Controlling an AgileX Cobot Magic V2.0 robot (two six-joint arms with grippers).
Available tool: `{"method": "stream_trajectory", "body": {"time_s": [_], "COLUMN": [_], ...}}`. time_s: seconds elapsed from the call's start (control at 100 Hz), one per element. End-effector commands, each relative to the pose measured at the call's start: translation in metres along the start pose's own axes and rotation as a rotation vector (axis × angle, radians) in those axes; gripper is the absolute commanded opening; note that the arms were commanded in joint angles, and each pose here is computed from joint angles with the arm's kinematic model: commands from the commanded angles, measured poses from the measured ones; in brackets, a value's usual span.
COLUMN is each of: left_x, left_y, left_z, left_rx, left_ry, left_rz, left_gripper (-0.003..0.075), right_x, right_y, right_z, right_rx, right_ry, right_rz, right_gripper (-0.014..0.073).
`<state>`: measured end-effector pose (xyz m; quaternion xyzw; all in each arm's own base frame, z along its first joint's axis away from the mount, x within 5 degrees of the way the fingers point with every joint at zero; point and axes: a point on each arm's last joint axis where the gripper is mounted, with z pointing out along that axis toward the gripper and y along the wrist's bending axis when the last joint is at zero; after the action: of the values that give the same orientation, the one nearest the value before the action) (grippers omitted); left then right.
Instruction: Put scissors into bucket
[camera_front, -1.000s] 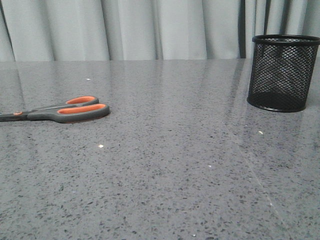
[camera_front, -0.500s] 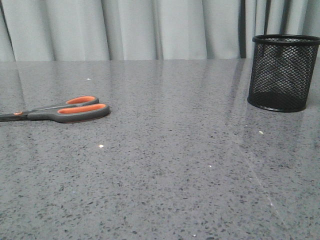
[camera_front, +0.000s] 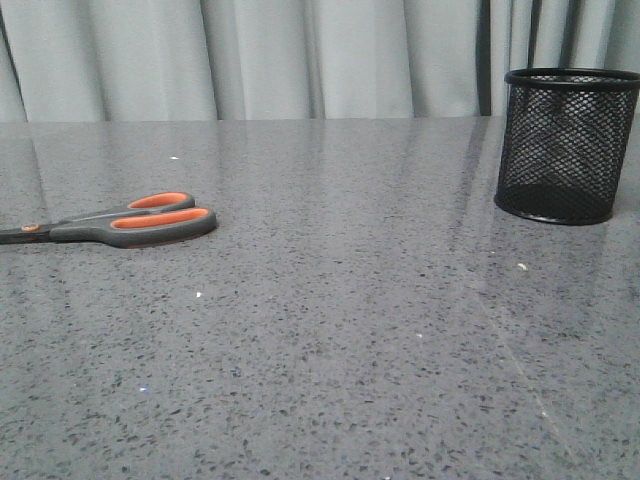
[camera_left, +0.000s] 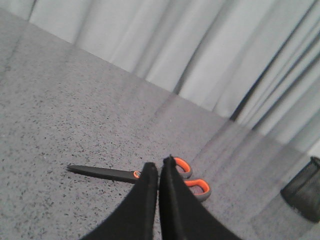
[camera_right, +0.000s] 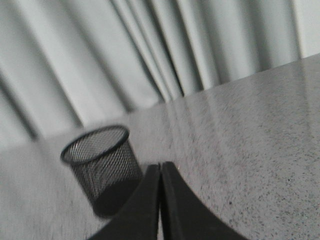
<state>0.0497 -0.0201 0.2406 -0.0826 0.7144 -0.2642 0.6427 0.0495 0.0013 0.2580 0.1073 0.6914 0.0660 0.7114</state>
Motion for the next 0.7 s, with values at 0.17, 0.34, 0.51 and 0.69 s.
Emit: {"method": "stream_trajectory", "body": {"time_s": [0.17, 0.34, 0.51, 0.69], "left_x": [-0.059, -0.094, -0.113, -0.105], "left_y": [-0.039, -0.065, -0.086, -0.107], "left_z": [0.031, 0.062, 0.098, 0.148], "left_rx": [0.053, 0.166, 0.236, 0.373], "left_ry": [0.276, 0.346, 0.527, 0.769], "left_rz": [0.466, 0.664, 0.892, 1.175], "left_gripper": [0.0089, 0.0365, 0.0387, 0.0387], "right_x": [-0.049, -0.068, -0.083, -0.086], "right_y": [0.022, 0.032, 0.036, 0.036], "right_z": [0.018, 0.029, 0.033, 0.035], "right_rx": [-0.123, -0.176, -0.186, -0.18], "right_ry": [0.228, 0.328, 0.299, 0.273], "right_rz": [-0.219, -0.246, -0.249, -0.247], "right_gripper": [-0.0043, 0.0123, 0.0475, 0.0508]}}
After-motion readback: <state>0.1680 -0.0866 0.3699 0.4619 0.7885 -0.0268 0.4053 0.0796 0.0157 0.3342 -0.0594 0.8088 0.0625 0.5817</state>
